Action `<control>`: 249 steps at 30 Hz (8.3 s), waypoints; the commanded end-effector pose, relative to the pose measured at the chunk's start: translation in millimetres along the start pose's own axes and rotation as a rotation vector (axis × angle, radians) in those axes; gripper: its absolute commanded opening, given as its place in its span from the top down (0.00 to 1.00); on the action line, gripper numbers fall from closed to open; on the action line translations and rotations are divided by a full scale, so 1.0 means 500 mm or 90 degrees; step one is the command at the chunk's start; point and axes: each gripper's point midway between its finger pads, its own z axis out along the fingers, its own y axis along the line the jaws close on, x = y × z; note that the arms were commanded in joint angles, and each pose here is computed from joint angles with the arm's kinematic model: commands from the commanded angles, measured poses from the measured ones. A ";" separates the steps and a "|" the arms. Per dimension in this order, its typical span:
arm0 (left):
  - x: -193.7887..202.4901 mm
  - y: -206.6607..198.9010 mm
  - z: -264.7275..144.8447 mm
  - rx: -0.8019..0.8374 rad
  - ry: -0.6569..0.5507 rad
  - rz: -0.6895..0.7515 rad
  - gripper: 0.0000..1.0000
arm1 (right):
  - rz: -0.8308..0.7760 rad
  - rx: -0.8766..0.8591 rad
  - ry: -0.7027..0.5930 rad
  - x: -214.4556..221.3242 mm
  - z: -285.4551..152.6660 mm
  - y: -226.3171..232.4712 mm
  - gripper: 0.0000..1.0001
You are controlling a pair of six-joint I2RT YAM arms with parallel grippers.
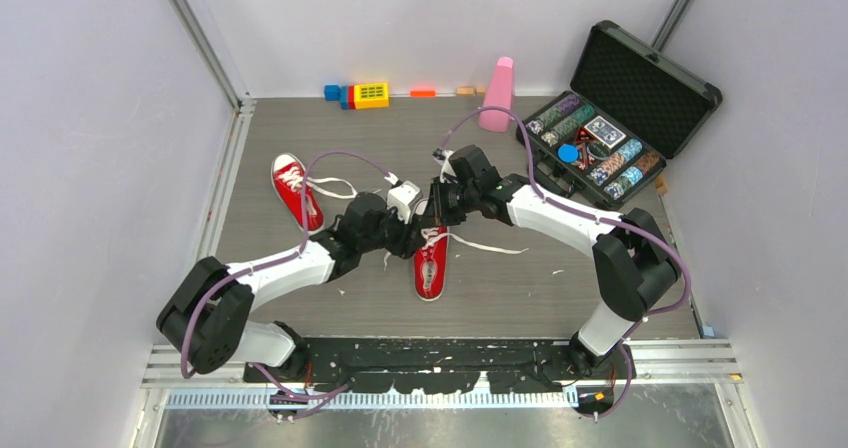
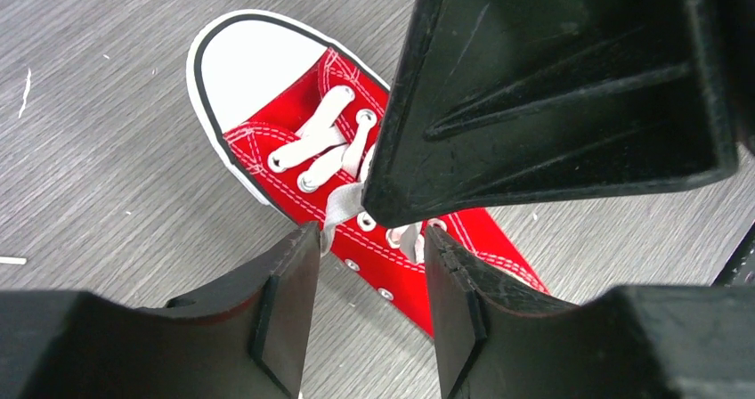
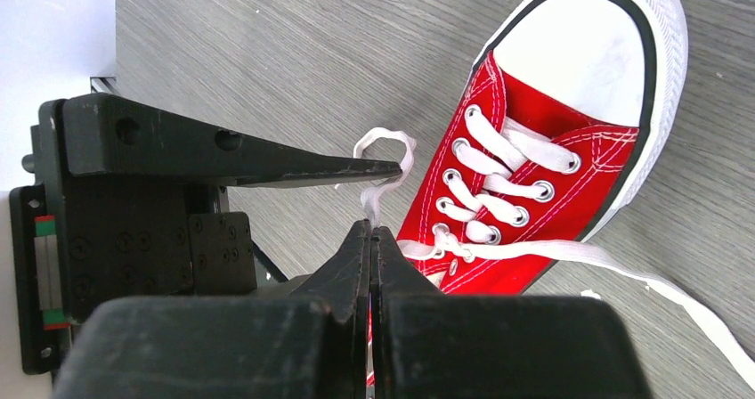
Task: Tie the shoes
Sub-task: Wrap the shoelace around the shoelace.
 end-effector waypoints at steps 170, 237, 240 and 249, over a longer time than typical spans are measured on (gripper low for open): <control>-0.065 -0.002 -0.005 0.085 -0.114 -0.002 1.00 | 0.658 0.097 -0.393 -0.027 -0.037 -0.188 0.39; -0.028 0.041 -0.044 -0.038 -0.055 -0.054 1.00 | 0.398 0.236 -0.449 -0.039 -0.084 -0.194 1.00; -0.022 0.036 -0.043 -0.032 -0.050 -0.068 1.00 | 0.367 0.196 -0.428 -0.046 -0.078 -0.177 1.00; -0.049 0.008 -0.037 0.035 -0.048 0.013 1.00 | 0.244 -0.016 -0.298 -0.046 -0.040 -0.070 1.00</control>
